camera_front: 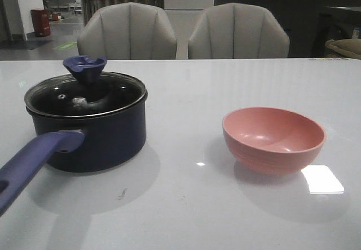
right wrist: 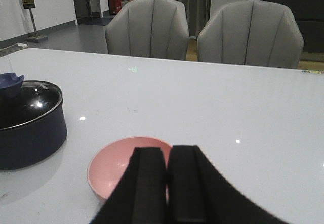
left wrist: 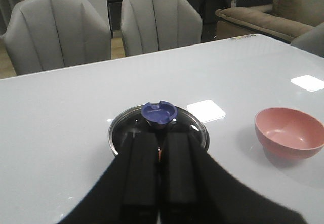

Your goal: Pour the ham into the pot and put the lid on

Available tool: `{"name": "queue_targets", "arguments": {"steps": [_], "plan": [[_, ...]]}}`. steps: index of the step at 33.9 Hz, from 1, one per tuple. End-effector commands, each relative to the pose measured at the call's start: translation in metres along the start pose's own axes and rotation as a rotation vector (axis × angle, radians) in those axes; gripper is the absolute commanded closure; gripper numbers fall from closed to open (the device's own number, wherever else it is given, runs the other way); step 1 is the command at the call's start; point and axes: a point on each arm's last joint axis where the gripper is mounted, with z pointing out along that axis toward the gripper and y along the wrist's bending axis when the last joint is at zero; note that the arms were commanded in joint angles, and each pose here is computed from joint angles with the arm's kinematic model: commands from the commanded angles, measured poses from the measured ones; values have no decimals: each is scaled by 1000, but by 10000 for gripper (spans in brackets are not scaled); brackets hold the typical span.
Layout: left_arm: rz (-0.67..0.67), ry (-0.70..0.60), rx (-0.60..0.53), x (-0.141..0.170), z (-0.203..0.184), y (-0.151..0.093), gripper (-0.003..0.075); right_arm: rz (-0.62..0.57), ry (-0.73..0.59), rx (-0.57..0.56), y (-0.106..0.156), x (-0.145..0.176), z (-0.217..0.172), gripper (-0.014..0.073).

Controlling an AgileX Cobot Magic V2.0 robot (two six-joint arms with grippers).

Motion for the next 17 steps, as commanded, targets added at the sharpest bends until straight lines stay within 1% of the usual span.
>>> {"name": "queue_targets", "arguments": {"steps": [1,11,15,17], "plan": [[-24,-108,8,-16,-2,-1,607,-6,-108,8,0,-17,-1,425],[-21,-108,6,-15,-2,0,607,-6,-108,8,0,-17,-1,425],[1,-114,-6,-15,-1,1,607,-6,-108,8,0,-17,-1,425],[22,-121,-25,-8,3,2,607,-6,-108,8,0,-17,-1,425]]}}
